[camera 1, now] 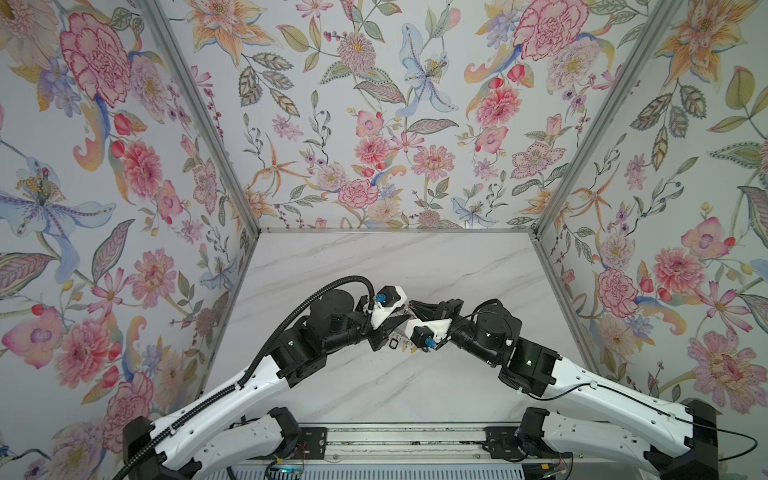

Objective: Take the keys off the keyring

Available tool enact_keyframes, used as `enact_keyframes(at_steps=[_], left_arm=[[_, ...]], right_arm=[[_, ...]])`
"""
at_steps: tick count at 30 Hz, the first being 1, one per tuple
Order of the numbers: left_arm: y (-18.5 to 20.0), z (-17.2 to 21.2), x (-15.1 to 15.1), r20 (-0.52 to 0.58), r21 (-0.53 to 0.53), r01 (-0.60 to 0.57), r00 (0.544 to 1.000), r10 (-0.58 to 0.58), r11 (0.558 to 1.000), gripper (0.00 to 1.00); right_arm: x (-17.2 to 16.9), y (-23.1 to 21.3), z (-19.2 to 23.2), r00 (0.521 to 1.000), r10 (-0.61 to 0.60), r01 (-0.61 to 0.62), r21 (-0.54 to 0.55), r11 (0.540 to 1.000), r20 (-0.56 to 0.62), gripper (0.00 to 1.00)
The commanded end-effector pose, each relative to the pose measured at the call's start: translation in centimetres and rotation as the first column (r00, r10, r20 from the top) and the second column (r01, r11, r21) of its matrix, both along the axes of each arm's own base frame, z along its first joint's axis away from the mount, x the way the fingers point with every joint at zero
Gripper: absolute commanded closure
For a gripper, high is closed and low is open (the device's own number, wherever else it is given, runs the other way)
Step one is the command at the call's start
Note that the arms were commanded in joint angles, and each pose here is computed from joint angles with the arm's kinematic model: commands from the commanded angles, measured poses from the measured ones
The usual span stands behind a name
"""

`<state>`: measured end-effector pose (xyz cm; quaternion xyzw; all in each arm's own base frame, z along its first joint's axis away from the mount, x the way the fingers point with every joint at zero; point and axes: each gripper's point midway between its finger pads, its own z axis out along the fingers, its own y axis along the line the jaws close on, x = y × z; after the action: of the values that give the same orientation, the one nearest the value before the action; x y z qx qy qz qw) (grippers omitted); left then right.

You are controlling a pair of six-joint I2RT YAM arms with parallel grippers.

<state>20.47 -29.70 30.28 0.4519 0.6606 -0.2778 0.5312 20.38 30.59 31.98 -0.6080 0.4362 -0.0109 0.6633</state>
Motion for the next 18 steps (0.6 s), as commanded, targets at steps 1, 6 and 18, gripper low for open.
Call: enact_keyframes(at_steps=[1, 6, 18], left_arm=[[-0.42, 1.27, 0.57, 0.038, -0.009, -0.018, 0.999, 0.019, 1.0, 0.76], [-0.41, 1.73, 0.49, 0.053, -0.028, -0.014, 0.998, 0.016, 1.0, 0.88], [0.27, 1.91, 0.63, 0.081, -0.015, -0.036, 0.996, 0.037, 0.999, 1.0]], right_arm=[[-0.61, -0.05, 4.1, 0.999, 0.01, -0.014, 0.111, 0.994, 0.037, 1.0], [-0.74, -0.14, 3.94, 0.999, 0.012, -0.016, 0.106, 0.994, 0.034, 1.0], [-0.38, -1.01, 3.98, 0.999, -0.031, 0.028, 0.106, 0.994, 0.031, 1.0]])
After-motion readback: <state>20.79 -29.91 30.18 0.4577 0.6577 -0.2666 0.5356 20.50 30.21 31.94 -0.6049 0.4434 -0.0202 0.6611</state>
